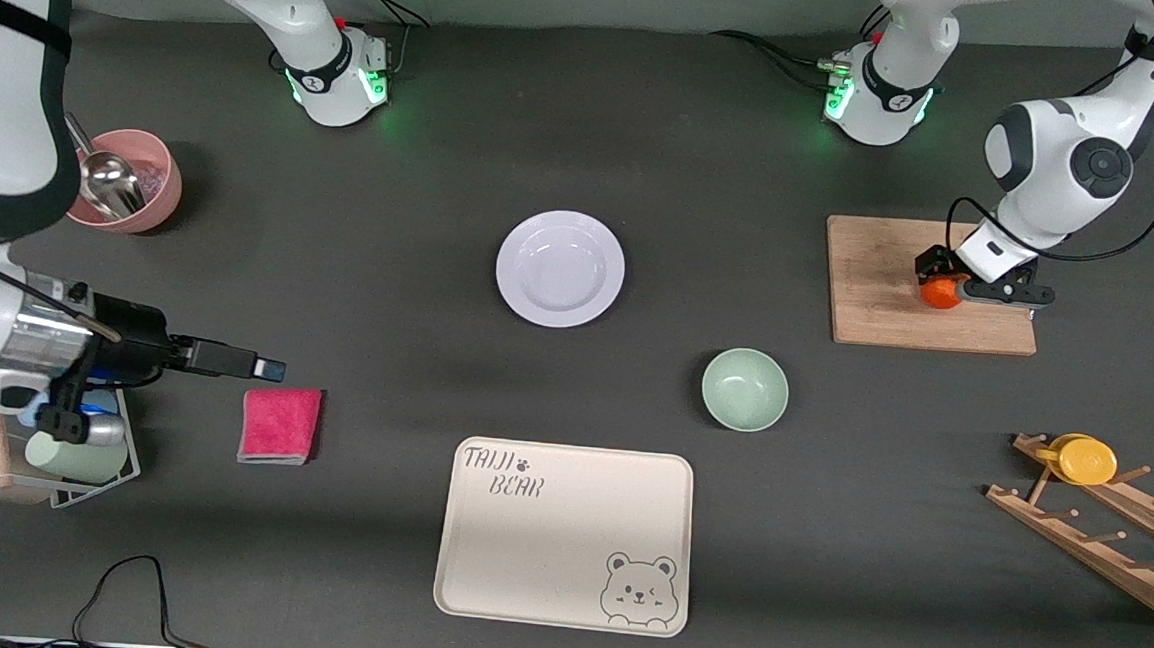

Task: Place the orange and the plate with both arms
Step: 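Grasp the orange with the left gripper while the right gripper reaches forward, then lift the orange with the left gripper and carry it toward the plate, then lower the orange onto the white plate and open the left gripper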

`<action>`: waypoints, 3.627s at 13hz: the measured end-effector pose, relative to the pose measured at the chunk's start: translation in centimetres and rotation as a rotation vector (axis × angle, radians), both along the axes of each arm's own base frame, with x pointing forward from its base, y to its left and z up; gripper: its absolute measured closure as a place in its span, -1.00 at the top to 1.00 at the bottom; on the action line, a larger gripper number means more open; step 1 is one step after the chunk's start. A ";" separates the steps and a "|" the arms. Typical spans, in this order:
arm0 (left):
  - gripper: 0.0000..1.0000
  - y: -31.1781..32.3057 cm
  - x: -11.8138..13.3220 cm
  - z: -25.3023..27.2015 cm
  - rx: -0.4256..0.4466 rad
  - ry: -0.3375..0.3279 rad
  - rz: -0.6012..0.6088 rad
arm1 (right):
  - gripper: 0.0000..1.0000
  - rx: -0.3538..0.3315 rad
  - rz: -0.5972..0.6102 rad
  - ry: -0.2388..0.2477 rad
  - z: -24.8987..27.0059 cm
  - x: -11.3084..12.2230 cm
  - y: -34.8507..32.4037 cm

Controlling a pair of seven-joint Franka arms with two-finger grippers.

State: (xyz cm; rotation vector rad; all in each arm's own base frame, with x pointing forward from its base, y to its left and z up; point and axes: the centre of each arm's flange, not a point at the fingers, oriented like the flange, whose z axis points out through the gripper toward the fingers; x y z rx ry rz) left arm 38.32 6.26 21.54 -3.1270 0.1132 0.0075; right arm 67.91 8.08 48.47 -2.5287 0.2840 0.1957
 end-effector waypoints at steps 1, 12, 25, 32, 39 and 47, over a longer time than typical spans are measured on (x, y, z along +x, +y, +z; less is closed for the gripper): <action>1.00 0.0 0.0 -0.6 0.000 -0.003 0.000 | 1.00 0.023 -0.013 0.025 -1.3 0.0 -0.1; 0.44 1.0 0.6 -0.1 0.000 -0.001 0.020 | 1.00 0.169 -0.117 0.103 -6.1 -0.4 -0.2; 0.44 -6.7 8.5 41.2 0.028 0.064 0.043 | 1.00 0.484 -0.269 0.118 -23.9 -7.5 0.5; 0.44 -38.7 6.7 38.3 -0.018 0.073 0.165 | 1.00 0.503 -0.236 0.145 -24.5 -8.8 4.6; 0.44 -59.5 -1.3 30.2 -0.014 -0.013 0.274 | 1.00 0.504 -0.270 0.139 -24.6 -8.5 2.7; 0.44 -62.8 -2.3 11.5 -0.070 0.032 0.258 | 1.00 0.490 -0.355 0.118 -24.7 -9.2 0.7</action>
